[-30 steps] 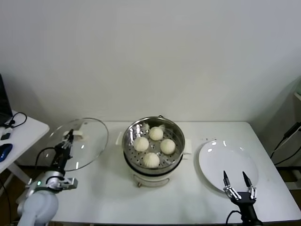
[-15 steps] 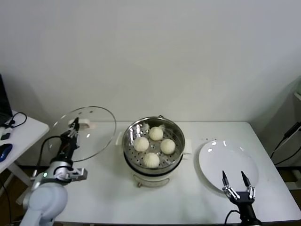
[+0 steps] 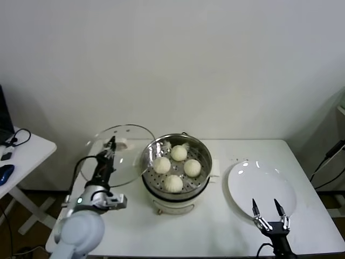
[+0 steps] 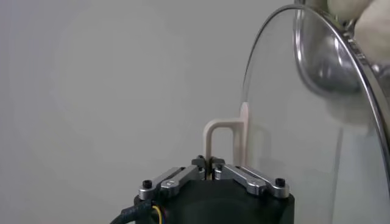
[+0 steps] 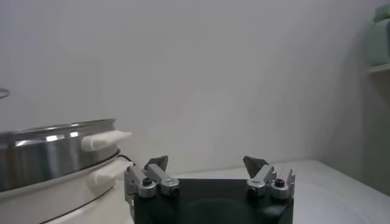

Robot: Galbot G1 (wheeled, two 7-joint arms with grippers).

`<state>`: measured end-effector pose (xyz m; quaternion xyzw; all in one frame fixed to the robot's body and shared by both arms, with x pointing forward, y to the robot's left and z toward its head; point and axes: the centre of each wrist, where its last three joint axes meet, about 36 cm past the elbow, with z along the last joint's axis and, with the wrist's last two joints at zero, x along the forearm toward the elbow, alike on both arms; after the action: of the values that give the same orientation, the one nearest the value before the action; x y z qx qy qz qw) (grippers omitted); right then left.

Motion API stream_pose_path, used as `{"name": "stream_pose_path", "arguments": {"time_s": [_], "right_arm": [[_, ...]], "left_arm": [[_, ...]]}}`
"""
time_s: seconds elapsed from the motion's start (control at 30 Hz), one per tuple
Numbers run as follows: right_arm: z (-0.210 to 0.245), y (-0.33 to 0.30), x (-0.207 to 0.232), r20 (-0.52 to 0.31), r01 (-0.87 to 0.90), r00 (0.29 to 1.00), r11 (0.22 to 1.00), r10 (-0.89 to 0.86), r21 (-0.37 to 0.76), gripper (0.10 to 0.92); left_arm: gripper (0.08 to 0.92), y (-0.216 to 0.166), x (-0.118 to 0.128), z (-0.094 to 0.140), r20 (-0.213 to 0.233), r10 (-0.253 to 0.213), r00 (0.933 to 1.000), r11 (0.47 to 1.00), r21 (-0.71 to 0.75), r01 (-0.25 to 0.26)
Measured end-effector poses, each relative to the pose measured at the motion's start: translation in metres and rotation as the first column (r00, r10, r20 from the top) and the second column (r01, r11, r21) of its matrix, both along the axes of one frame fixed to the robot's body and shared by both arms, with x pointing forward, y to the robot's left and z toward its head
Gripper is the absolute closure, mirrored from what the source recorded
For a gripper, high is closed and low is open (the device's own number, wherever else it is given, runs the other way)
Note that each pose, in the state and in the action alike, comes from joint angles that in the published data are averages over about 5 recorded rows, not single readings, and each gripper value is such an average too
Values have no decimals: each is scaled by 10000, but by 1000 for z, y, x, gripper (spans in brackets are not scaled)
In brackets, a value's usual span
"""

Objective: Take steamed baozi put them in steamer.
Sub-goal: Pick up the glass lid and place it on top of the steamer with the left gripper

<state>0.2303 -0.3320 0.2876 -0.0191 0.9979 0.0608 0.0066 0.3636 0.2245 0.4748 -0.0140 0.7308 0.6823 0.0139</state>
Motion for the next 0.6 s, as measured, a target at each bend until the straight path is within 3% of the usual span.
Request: {"name": "stream_pose_path", "arguments": {"time_s": [0.3, 0.6], "right_arm": [[-2, 0, -2, -68, -10, 10000, 10000, 10, -50, 200], [-3, 0, -3, -118, -19, 9999, 10000, 18, -86, 200]], "left_arm": [[866, -49, 0, -3, -280, -606, 9978, 9980, -185, 601], [866, -92, 3, -2, -194, -1007, 9947, 9941, -413, 999]]}}
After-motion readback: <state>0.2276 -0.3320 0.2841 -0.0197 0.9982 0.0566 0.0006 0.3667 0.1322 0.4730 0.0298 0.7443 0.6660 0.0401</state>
